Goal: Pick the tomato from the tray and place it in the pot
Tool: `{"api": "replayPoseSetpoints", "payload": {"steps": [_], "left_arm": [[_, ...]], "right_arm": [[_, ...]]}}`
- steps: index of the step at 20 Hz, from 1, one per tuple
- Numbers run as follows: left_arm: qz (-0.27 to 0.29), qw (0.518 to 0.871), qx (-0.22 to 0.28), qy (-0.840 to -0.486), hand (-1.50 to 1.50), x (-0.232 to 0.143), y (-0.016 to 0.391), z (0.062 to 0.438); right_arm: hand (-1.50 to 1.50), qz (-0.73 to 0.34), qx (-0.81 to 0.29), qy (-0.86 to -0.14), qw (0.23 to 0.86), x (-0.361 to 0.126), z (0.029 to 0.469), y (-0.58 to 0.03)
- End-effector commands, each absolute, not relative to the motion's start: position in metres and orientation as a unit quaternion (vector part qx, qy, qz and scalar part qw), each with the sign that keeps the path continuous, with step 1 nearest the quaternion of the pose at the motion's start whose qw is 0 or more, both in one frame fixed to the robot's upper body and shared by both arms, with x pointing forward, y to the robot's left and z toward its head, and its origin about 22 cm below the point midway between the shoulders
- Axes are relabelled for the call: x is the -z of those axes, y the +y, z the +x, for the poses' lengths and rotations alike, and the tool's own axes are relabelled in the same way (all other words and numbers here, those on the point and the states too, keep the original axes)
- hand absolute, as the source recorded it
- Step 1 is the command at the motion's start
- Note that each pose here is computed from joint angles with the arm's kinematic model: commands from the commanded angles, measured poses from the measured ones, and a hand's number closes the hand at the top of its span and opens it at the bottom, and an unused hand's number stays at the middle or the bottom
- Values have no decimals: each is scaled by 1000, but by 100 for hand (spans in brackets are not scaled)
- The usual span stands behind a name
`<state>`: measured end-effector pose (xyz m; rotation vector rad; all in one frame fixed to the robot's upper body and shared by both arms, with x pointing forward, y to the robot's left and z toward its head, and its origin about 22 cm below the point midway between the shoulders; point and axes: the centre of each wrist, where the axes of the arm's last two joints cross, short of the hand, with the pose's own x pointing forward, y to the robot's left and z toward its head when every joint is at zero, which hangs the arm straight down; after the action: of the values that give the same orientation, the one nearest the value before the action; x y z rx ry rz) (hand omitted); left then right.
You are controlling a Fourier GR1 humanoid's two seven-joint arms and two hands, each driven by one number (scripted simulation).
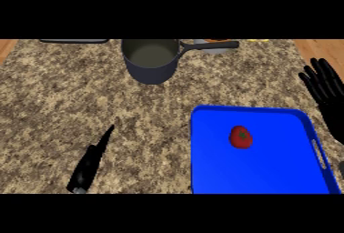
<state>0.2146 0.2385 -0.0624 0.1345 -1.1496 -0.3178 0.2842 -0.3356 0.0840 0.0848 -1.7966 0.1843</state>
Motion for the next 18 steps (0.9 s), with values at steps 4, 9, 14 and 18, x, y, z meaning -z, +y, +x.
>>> {"api": "replayPoseSetpoints", "payload": {"steps": [4, 9, 14, 18], "left_arm": [[156, 768, 107, -611, 0, 21, 276, 234], [172, 766, 89, -613, 0, 21, 278, 237], [197, 749, 72, -628, 0, 3, 301, 242], [204, 750, 67, -626, 0, 0, 317, 227]], "right_arm": [[150, -152, 77, -639, 750, -19, 230, -381], [-150, -454, -9, -577, 679, -34, 191, -449], [-150, -495, 27, -597, 630, 5, 171, -387], [-150, -494, 11, -586, 642, 8, 139, -336]]}}
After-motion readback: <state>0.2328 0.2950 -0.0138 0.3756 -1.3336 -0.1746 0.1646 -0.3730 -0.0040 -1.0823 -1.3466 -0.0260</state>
